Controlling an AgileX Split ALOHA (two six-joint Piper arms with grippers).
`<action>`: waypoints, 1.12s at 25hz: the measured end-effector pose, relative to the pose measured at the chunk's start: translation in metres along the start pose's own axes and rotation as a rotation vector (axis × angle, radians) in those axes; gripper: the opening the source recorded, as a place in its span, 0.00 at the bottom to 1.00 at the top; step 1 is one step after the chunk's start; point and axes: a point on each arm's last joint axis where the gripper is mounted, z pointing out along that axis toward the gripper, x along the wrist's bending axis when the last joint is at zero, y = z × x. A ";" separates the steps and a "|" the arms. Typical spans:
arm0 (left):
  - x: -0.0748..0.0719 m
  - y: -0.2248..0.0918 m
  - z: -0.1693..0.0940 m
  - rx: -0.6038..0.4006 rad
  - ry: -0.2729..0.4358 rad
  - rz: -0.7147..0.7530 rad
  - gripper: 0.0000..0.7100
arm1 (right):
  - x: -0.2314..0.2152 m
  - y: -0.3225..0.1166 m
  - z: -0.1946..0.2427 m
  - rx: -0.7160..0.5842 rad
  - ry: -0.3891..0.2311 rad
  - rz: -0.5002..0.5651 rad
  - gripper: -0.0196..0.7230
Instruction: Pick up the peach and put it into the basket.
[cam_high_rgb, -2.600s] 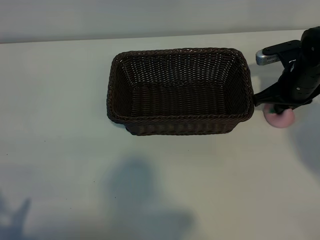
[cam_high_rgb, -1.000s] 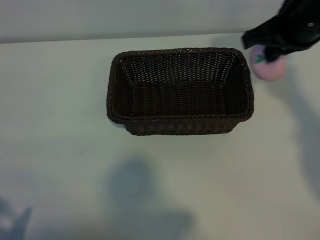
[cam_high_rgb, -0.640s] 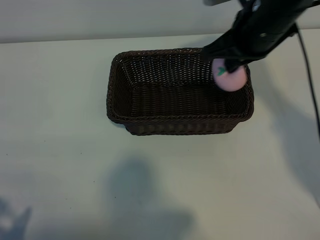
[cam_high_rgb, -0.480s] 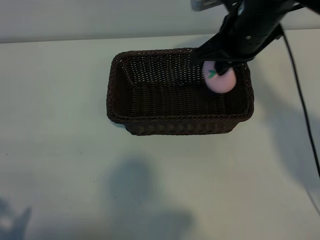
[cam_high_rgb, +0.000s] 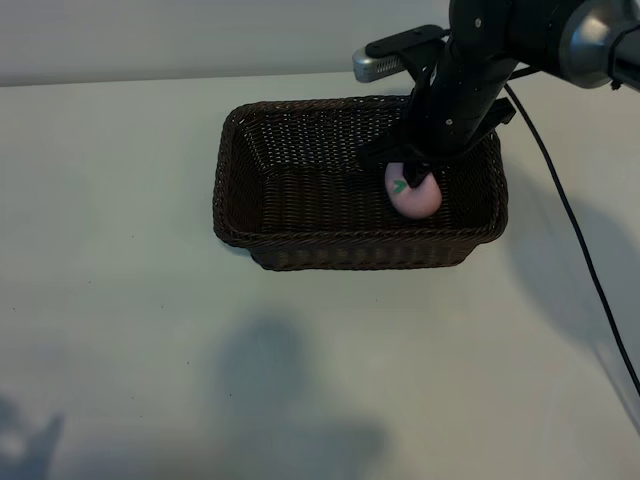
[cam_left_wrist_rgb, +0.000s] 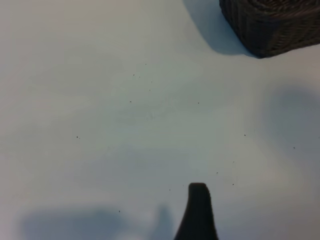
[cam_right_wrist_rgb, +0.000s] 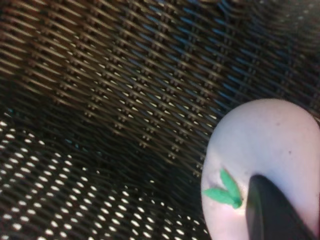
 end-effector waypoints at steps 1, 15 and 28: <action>0.000 0.000 0.000 0.000 0.000 0.000 0.84 | 0.000 0.000 0.001 0.001 0.001 0.000 0.17; 0.000 0.000 0.000 0.000 0.000 -0.001 0.84 | 0.009 0.011 -0.062 -0.072 0.012 -0.050 0.81; 0.000 0.000 0.000 0.000 0.000 -0.002 0.84 | -0.080 0.016 -0.135 -0.147 -0.188 0.086 0.77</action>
